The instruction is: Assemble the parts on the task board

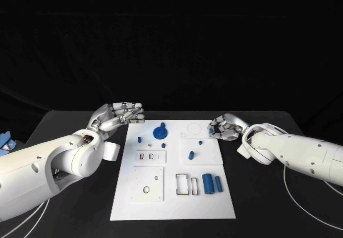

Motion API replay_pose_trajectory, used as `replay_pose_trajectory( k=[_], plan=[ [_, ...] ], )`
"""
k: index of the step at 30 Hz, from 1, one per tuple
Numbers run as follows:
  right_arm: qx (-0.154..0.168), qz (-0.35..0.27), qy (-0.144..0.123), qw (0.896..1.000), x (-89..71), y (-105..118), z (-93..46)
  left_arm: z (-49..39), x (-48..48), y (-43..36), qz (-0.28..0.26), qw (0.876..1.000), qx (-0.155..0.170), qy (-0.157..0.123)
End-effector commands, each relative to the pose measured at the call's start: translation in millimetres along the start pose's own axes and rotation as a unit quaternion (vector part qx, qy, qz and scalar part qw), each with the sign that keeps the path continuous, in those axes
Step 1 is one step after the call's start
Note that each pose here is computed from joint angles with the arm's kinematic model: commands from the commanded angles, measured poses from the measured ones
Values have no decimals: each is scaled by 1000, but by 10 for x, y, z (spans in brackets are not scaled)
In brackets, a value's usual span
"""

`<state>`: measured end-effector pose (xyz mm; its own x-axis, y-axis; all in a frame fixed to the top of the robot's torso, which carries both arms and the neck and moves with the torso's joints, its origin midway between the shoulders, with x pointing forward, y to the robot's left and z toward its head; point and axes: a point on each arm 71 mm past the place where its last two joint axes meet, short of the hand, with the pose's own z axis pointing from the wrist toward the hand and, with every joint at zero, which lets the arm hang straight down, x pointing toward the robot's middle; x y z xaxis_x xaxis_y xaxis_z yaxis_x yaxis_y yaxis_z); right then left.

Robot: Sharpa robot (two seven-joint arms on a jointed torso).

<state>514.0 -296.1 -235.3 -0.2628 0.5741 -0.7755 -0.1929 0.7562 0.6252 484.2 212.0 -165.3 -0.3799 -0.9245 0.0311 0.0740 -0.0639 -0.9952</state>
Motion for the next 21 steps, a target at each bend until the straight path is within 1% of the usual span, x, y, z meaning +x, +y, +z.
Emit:
replay_pose_trajectory(
  k=[1,21],
  plan=[
    [-1,-7,3,1000,8,-1,-2,4,21,-5,-5,1000,1,8],
    [1,-13,5,1000,5,-23,-12,6,17,-1,-5,1000,1,8]
  ],
)
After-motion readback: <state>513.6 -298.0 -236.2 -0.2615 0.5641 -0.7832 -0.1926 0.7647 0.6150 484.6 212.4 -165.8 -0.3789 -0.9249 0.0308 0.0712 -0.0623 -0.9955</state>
